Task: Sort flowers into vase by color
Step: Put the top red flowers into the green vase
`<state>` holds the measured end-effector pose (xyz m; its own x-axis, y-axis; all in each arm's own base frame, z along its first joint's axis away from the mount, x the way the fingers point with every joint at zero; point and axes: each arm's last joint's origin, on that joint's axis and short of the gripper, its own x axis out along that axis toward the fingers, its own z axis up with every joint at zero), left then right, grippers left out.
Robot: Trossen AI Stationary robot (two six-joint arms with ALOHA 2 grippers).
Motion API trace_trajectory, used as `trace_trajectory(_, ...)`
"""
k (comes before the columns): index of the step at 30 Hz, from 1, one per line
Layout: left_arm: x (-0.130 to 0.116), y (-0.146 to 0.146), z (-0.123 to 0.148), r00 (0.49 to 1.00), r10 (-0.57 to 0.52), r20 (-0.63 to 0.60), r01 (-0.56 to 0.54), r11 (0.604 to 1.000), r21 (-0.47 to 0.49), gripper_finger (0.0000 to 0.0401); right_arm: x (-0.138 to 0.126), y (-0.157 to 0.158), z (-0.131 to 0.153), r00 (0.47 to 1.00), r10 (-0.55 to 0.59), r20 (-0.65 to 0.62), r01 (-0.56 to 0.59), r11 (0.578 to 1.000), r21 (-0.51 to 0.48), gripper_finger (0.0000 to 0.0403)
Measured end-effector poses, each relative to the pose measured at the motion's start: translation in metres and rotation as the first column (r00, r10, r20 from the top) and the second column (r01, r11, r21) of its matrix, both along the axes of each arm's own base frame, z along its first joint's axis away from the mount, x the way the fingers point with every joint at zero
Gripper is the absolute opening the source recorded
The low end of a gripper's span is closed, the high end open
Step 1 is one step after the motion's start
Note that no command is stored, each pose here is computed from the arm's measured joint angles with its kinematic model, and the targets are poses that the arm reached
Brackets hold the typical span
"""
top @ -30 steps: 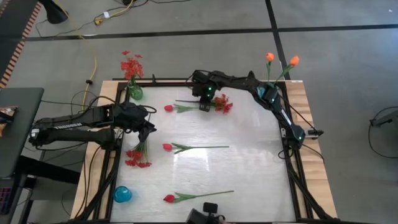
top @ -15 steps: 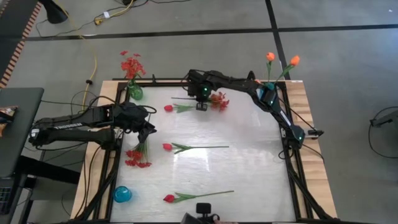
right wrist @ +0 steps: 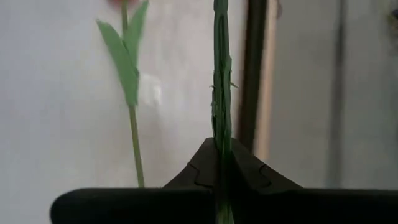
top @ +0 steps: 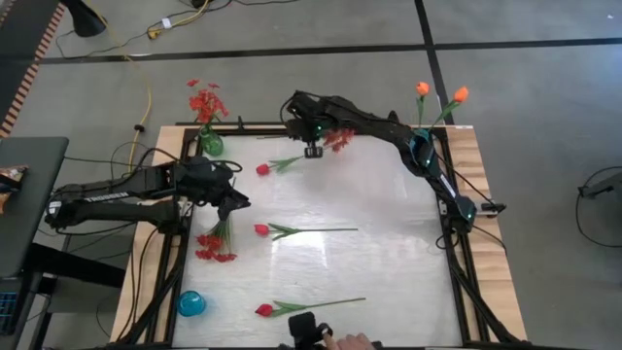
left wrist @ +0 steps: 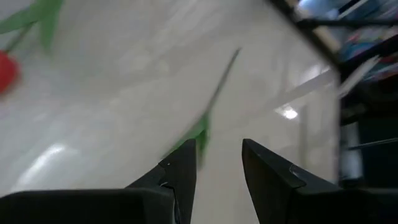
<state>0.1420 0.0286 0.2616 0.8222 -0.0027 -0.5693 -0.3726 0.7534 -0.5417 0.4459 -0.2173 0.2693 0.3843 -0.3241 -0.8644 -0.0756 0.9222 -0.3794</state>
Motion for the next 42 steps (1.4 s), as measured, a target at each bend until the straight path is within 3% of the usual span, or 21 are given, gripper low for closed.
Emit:
trace_trajectory(5,0.007,-0.002,0.011,0.99,-0.026,0.141,0.046,0.989,-0.137,0.0116,-0.001,0.009,0.024,0.995,0.071,-0.07,-0.086,0.966,-0.245,0.0042)
trace_trajectory(8,0.011,-0.003,0.021,0.969,-0.049,0.242,0.104,0.97,-0.218,0.0116,-0.004,0.011,0.039,0.986,0.126,-0.107,-0.155,0.93,-0.333,0.0042)
trace_trajectory(12,0.013,-0.005,0.036,0.93,-0.083,0.358,0.184,0.948,-0.258,0.0116,-0.005,0.017,0.059,0.972,0.207,-0.113,-0.236,0.875,-0.424,0.0041)
trace_trajectory(20,0.01,-0.006,0.066,0.887,-0.128,0.443,0.22,0.961,-0.164,0.0116,-0.007,0.048,0.09,0.962,0.265,-0.06,-0.259,0.831,-0.492,0.004)
trace_trajectory(26,0.002,-0.007,0.107,0.828,-0.098,0.552,0.21,0.967,-0.144,0.0116,-0.006,0.069,0.104,0.942,0.296,-0.159,-0.331,0.741,-0.585,0.004)
trace_trajectory(33,-0.019,-0.005,0.169,0.737,0.02,0.676,0.1,0.985,-0.137,0.0116,-0.004,0.083,0.109,0.908,0.335,-0.253,-0.417,0.659,-0.625,0.004)
trace_trajectory(37,-0.02,0.002,0.194,0.764,0.064,0.642,0.015,0.993,-0.117,0.0116,0.003,0.095,0.113,0.89,0.377,-0.255,-0.446,0.606,-0.659,0.004)
trace_trajectory(42,-0.001,0.016,0.21,0.839,0.075,0.538,-0.048,0.997,-0.065,0.0116,0.014,0.114,0.123,0.86,0.439,-0.259,-0.47,0.486,-0.737,0.004)
